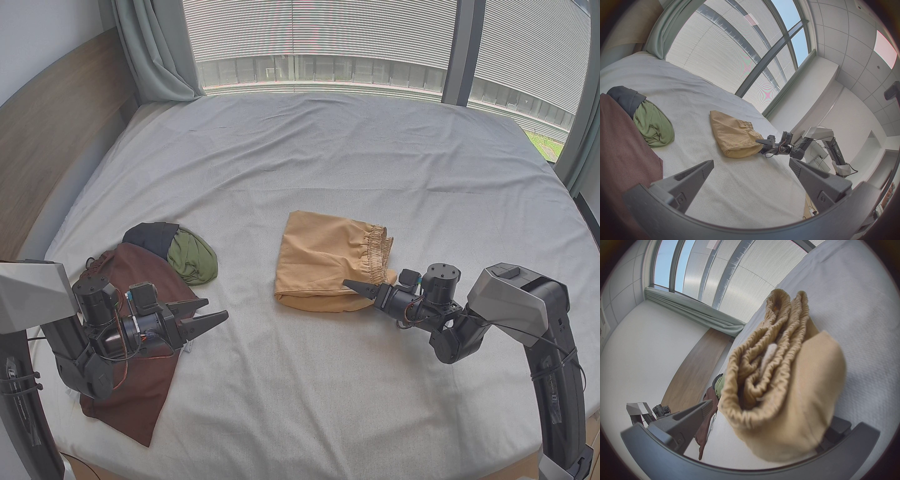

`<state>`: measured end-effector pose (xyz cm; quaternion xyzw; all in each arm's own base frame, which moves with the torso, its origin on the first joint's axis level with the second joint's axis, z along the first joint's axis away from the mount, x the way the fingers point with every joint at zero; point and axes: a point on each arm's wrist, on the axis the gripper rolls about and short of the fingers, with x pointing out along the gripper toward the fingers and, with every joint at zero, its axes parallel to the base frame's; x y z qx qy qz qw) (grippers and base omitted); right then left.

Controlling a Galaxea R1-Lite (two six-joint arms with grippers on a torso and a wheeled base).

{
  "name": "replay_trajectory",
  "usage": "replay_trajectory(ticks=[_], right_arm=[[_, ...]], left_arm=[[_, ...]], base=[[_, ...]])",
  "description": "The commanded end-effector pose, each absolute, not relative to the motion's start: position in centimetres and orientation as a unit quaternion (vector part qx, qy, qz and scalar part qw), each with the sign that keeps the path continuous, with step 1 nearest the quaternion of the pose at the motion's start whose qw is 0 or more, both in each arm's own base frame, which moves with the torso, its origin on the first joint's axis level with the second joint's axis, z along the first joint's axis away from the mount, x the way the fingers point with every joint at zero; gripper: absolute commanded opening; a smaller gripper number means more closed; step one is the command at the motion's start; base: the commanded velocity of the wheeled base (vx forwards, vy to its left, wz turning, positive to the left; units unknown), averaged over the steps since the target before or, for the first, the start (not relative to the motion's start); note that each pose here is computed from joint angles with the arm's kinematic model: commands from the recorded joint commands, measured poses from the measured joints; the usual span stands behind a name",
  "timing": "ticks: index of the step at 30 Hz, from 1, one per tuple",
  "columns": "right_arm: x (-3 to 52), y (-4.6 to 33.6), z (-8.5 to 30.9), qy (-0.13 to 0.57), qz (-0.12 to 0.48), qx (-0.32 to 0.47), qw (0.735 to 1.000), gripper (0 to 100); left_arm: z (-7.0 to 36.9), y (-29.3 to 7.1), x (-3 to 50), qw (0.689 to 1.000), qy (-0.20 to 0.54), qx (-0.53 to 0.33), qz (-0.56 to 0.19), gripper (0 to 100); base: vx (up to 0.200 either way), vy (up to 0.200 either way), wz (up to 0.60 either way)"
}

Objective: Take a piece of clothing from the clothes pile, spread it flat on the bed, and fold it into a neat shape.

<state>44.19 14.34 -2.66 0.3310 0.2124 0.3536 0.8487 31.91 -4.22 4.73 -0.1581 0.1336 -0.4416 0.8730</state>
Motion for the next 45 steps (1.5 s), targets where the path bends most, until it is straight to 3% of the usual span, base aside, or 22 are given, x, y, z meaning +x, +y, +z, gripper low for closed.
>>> replay_trajectory(ticks=[1,7,13,23,34,45], right_arm=[[42.8,13.6,-1.0,0.213,0.351,0.331,0.850,100],[40.7,12.4,1.4,0.206,0.346,0.330,0.854,100],[40.5,8.2,4.9,0.161,0.317,0.318,0.879,100],[39.5,10.2,9.0,0.135,0.353,0.308,0.873,100],[41.5,14.5,6.2,0.153,0.387,0.303,0.857,100],[43.5,14.9,0.6,0.191,0.369,0.306,0.857,100]], left_arm=[[4.7,-4.2,31.9,0.873,0.133,-0.158,-0.441,100],[4.7,-3.9,32.0,0.875,0.133,-0.159,-0.437,100],[5.2,-3.9,31.9,0.875,0.128,-0.162,-0.438,100],[5.7,-3.9,31.8,0.875,0.123,-0.161,-0.439,100],[5.6,-3.8,31.9,0.875,0.124,-0.162,-0.438,100],[5.5,-3.7,31.9,0.876,0.125,-0.162,-0.437,100]], base=[[0.000,0.000,0.00],[0.000,0.000,0.00],[0.000,0.000,0.00],[0.000,0.000,0.00],[0.000,0.000,0.00],[0.000,0.000,0.00]])
